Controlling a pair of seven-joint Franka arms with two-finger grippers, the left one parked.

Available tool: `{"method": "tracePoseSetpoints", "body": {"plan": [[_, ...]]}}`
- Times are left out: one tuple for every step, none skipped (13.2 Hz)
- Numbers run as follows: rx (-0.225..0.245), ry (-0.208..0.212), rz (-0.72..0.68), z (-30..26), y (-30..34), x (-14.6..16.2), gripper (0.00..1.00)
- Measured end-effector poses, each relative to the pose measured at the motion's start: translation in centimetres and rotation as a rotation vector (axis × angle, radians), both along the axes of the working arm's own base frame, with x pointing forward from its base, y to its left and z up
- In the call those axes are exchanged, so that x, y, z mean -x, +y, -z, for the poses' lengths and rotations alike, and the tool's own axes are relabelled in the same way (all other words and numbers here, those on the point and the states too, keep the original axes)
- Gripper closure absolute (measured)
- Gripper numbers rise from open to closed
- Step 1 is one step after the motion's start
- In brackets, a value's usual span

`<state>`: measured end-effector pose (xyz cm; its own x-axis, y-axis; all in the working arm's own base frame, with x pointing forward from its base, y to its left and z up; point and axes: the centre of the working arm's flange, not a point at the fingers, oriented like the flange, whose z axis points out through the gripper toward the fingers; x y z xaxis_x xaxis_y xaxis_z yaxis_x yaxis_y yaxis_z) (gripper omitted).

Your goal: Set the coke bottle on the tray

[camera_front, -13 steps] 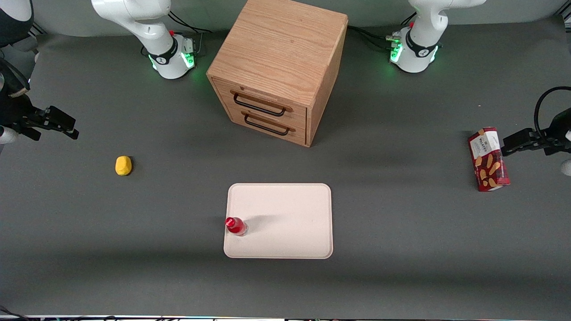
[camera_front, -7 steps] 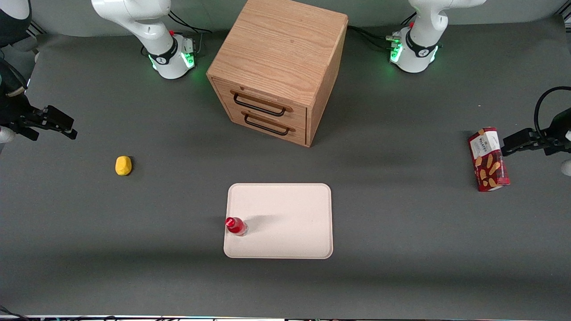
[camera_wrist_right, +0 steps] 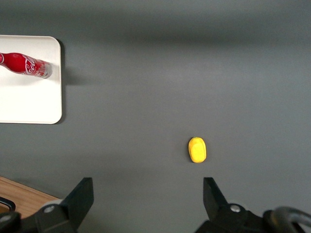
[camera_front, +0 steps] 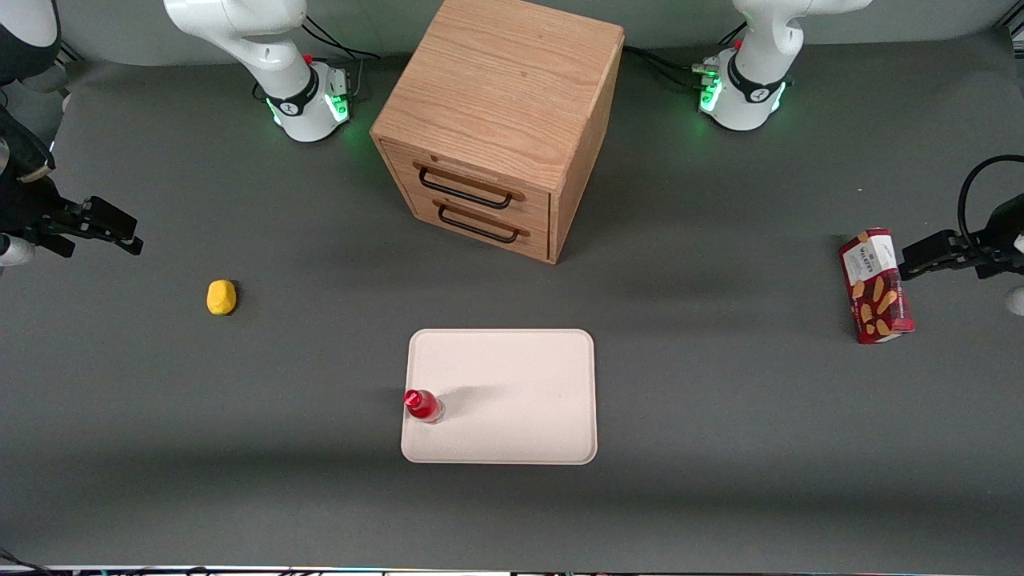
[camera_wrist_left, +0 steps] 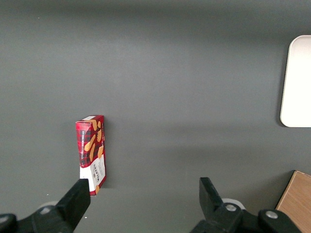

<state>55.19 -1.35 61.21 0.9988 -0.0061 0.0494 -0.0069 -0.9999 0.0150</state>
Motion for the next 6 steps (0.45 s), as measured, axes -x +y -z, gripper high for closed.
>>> {"method": "tracePoseSetpoints", "body": {"plan": [[0.0,0.009,0.0,0.03,0.0,0.1,0.0],[0.0,0.02,0.0,0.08,0.0,0.23,0.0],[-0.001,0.023,0.0,0.05,0.0,0.27,0.0],[-0.001,0.023,0.0,0.01,0.0,0.27,0.0],[-0.001,0.022,0.0,-0.04,0.0,0.27,0.0],[-0.001,0.022,0.0,-0.07,0.0,0.27,0.0]]}}
